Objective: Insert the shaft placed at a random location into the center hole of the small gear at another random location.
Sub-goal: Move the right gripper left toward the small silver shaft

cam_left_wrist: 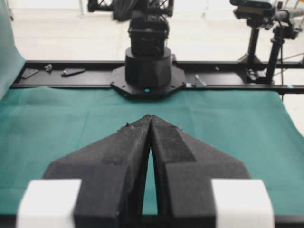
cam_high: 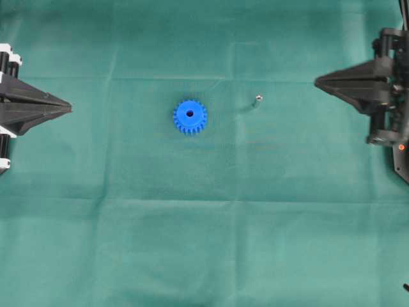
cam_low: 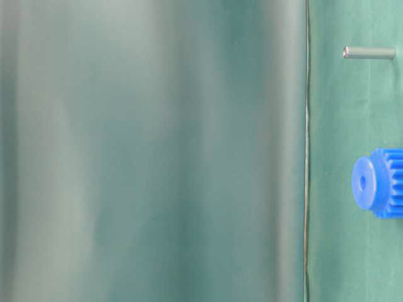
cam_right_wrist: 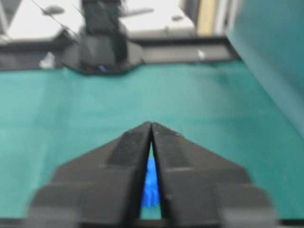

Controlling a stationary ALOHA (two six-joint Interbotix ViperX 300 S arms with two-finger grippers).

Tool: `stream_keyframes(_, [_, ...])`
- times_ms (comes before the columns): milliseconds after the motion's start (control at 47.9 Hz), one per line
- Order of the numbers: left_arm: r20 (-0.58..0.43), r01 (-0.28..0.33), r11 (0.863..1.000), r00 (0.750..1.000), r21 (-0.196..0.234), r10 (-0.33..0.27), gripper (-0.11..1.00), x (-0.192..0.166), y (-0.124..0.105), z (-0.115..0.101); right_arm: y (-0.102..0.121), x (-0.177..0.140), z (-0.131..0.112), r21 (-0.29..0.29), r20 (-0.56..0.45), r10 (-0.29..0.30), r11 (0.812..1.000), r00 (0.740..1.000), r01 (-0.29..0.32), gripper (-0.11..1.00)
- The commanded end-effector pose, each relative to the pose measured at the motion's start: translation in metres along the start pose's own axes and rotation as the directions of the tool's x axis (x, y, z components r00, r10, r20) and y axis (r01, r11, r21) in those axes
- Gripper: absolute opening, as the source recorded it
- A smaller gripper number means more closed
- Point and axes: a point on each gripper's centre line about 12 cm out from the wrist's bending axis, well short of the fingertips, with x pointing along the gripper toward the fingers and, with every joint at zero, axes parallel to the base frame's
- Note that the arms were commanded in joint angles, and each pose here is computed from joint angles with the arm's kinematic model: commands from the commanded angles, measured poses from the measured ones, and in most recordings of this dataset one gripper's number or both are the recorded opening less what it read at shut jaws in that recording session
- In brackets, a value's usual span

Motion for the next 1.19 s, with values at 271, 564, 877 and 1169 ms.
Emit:
stream_keyframes(271, [0.005,0.004,1.000,1.000,-0.002,-0.004,0.00,0.004,-0.001,0.007,-0.017,0.046,-0.067,-0.036,-0.125,-0.067,0.997,0.990,0.063,0.84])
stream_keyframes(564, [-0.006,0.004,1.000,1.000,-0.002,-0.004,0.00,0.004,-0.001,0.005,-0.031,0.069,-0.122,-0.005,-0.227,-0.129,0.991,0.965,0.131,0.84])
stream_keyframes(877, [-0.020,-0.001,1.000,1.000,0.000,0.001,0.00,0.004,0.000,0.002,-0.033,0.080,-0.152,0.011,-0.298,-0.135,0.989,0.945,0.145,0.83])
stream_keyframes(1169, [-0.034,-0.001,1.000,0.999,0.000,0.001,0.00,0.004,0.000,0.001,-0.033,0.087,-0.162,0.021,-0.326,-0.134,0.989,0.936,0.148,0.83])
